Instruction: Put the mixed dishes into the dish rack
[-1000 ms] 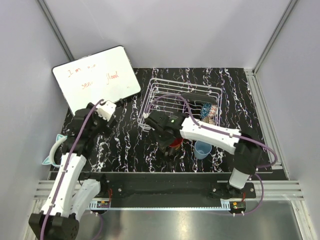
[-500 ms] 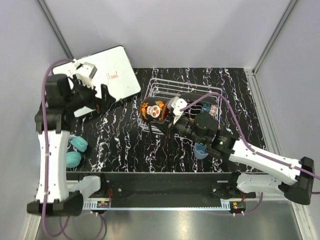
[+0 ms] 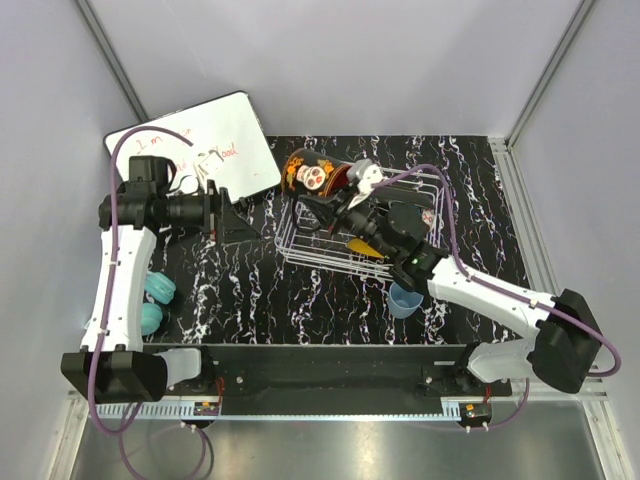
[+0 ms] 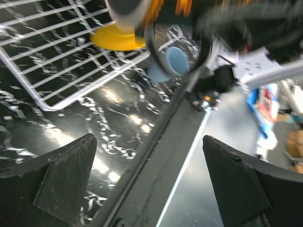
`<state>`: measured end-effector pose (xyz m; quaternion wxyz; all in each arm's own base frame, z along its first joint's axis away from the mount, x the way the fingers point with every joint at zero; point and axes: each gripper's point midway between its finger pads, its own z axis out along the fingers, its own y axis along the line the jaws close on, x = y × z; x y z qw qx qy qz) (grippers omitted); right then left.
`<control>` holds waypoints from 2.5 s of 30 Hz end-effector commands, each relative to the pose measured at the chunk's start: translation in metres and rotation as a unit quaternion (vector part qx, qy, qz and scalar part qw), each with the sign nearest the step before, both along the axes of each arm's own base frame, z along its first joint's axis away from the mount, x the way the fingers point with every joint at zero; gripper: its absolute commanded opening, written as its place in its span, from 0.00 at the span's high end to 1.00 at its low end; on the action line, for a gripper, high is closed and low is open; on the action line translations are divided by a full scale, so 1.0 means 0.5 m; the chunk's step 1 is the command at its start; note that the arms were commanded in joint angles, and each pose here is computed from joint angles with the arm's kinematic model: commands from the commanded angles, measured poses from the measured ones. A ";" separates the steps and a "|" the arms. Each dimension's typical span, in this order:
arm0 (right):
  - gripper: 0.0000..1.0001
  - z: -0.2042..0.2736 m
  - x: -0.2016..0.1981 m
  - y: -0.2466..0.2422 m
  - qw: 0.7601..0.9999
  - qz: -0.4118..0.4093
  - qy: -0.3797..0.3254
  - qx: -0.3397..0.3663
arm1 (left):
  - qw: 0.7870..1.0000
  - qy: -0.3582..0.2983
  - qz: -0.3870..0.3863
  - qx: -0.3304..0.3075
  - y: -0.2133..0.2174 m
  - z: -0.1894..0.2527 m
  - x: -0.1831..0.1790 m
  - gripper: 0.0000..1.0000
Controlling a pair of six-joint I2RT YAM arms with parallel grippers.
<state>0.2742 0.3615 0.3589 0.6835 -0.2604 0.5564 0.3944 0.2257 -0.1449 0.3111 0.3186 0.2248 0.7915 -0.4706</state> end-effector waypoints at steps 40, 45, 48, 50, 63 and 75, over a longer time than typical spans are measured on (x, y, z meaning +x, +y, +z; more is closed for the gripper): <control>1.00 0.265 -0.005 0.010 0.908 0.253 0.010 0.333 | 0.982 -0.016 -0.035 -0.183 -0.161 0.149 0.135 0.01; 1.00 0.254 -0.008 0.008 0.905 0.272 0.022 0.327 | 0.981 0.006 -0.049 -0.189 -0.192 0.156 0.127 0.12; 1.00 0.242 -0.006 0.011 0.903 0.280 0.033 0.325 | 0.978 0.012 -0.066 -0.195 -0.210 0.177 0.112 0.18; 1.00 0.245 -0.010 0.010 0.899 0.293 0.037 0.323 | 0.978 0.018 -0.070 -0.198 -0.217 0.180 0.106 0.19; 1.00 0.151 -0.042 0.076 0.887 0.412 0.087 0.190 | 0.970 0.022 -0.068 -0.231 -0.212 0.225 0.094 0.23; 1.00 0.055 -0.096 0.167 0.914 0.397 0.054 0.065 | 0.971 0.024 -0.046 -0.234 -0.197 0.232 0.110 0.53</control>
